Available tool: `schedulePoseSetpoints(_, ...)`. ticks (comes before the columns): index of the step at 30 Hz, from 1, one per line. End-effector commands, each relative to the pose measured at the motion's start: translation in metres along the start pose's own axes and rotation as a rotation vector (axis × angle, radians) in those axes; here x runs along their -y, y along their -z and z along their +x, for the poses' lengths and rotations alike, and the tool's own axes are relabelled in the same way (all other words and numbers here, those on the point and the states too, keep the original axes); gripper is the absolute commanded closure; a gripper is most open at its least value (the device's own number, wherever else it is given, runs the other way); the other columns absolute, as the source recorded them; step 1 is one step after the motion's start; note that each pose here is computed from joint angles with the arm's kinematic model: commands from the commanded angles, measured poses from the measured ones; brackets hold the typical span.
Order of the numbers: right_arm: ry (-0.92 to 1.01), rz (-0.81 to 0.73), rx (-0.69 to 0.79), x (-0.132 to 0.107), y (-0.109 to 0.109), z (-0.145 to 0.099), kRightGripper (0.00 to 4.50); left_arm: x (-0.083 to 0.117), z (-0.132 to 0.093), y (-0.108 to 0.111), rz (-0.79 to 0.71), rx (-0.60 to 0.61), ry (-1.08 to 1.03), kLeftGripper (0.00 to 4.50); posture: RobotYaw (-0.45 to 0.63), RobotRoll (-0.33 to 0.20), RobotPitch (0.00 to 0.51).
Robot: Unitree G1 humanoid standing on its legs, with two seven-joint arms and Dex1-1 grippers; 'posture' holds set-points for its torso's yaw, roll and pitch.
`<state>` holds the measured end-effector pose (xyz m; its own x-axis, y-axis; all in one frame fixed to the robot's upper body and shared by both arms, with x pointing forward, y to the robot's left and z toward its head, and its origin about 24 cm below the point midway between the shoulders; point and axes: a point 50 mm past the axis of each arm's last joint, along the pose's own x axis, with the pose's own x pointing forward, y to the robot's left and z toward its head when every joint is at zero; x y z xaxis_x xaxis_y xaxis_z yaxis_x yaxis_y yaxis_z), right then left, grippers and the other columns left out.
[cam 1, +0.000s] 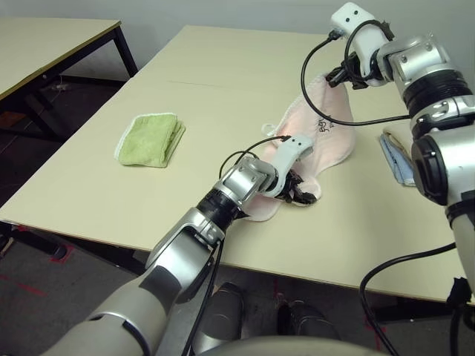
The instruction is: Fold the towel and set it aside.
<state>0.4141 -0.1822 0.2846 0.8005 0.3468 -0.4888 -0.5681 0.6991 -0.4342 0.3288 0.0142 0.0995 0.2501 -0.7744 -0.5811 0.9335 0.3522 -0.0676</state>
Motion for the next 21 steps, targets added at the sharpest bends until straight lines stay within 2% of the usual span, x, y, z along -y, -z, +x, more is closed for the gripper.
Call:
schedulePoseSetpoints(1,-0.007,0.023,-0.018,0.004,0.01,-0.002,4.5,-0.003,-0.018,-0.002,0.006,0.035,0.014,3.74,0.26,0.0,0.108)
schedulePoseSetpoints(3,-0.011,0.03,-0.026,0.005,0.013,-0.003,4.5,-0.003,-0.031,-0.003,-0.002,0.052,0.029,4.43,0.27,0.0,0.103)
schedulePoseSetpoints(4,-0.013,0.034,-0.029,0.005,0.014,-0.003,4.5,-0.004,-0.037,-0.002,0.002,0.052,0.029,4.47,0.27,0.0,0.102)
schedulePoseSetpoints(10,-0.07,0.058,-0.067,0.005,0.029,-0.005,4.5,-0.001,-0.078,-0.006,-0.046,0.142,0.086,4.47,0.27,0.0,0.097)
schedulePoseSetpoints(16,-0.288,0.04,-0.151,0.0,0.051,-0.011,4.5,0.006,-0.126,-0.008,-0.088,0.154,0.2,4.47,0.26,0.0,0.097)
schedulePoseSetpoints(19,-0.422,0.019,-0.195,-0.005,0.062,-0.016,4.5,-0.009,-0.154,-0.003,-0.099,0.139,0.153,4.47,0.26,0.0,0.096)
schedulePoseSetpoints(21,-0.458,0.011,-0.21,-0.007,0.066,-0.017,4.5,-0.019,-0.164,-0.001,-0.098,0.138,0.107,4.47,0.26,0.0,0.095)
